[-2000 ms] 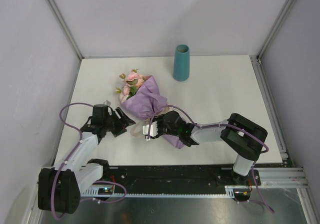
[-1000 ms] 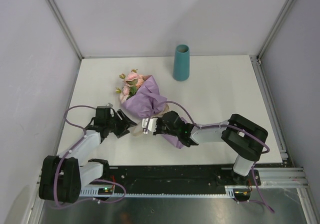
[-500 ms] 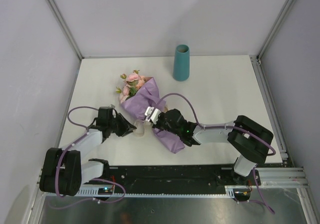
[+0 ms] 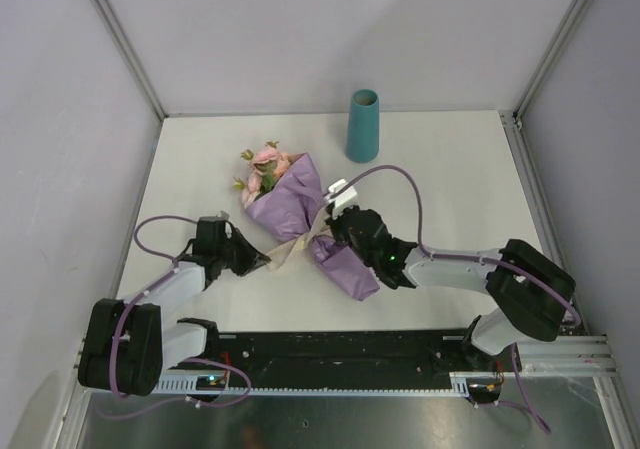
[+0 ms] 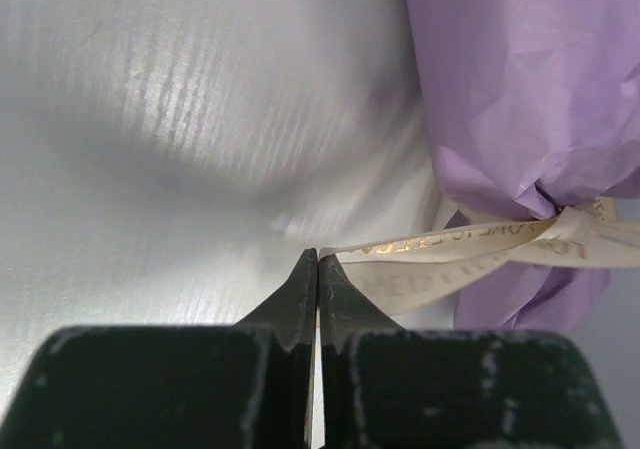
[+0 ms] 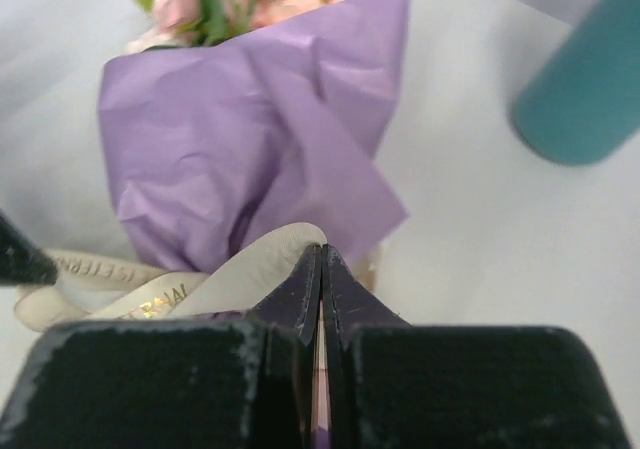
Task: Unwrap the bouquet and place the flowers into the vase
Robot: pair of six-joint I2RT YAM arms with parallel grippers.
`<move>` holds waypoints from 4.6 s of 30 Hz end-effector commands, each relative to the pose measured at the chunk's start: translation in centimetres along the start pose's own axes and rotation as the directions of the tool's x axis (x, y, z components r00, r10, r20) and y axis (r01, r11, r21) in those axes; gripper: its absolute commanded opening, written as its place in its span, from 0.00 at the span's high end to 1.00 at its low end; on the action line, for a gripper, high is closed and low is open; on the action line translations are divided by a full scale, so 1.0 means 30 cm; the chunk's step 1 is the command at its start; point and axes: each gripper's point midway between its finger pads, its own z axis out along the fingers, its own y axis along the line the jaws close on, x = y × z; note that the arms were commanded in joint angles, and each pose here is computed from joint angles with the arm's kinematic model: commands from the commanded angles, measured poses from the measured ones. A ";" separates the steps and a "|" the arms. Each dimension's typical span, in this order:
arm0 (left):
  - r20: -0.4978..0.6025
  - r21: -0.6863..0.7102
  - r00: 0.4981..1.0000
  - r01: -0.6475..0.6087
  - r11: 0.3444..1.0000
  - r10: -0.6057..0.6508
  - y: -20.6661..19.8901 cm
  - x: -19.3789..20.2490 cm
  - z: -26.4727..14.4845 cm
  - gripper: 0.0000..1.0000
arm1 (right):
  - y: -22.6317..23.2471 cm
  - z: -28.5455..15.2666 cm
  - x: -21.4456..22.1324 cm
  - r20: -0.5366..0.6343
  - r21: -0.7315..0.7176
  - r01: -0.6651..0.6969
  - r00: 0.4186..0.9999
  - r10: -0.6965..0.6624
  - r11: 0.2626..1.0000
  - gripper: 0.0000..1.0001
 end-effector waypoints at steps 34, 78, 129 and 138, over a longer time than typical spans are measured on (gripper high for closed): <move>0.196 0.147 0.972 -0.158 0.976 0.127 -0.230 -0.095 -0.092 0.19 | -0.219 -0.259 -0.142 0.100 -0.030 -0.558 0.824 0.558 0.829 1.00; 0.111 -0.065 0.974 -0.193 0.979 0.199 -0.245 -0.132 0.110 1.00 | -0.957 -0.585 -0.150 0.512 0.579 -0.687 0.725 0.461 0.438 1.00; -0.252 0.046 0.863 -0.441 0.897 0.437 -0.349 -0.098 -0.003 1.00 | -0.127 -0.175 0.084 -0.173 -0.313 -0.435 0.900 0.400 0.844 0.52; -0.262 0.016 0.870 -0.430 0.903 0.419 -0.311 -0.092 0.002 1.00 | -0.089 -0.217 0.204 -0.191 -0.321 -0.460 0.887 0.419 0.828 0.43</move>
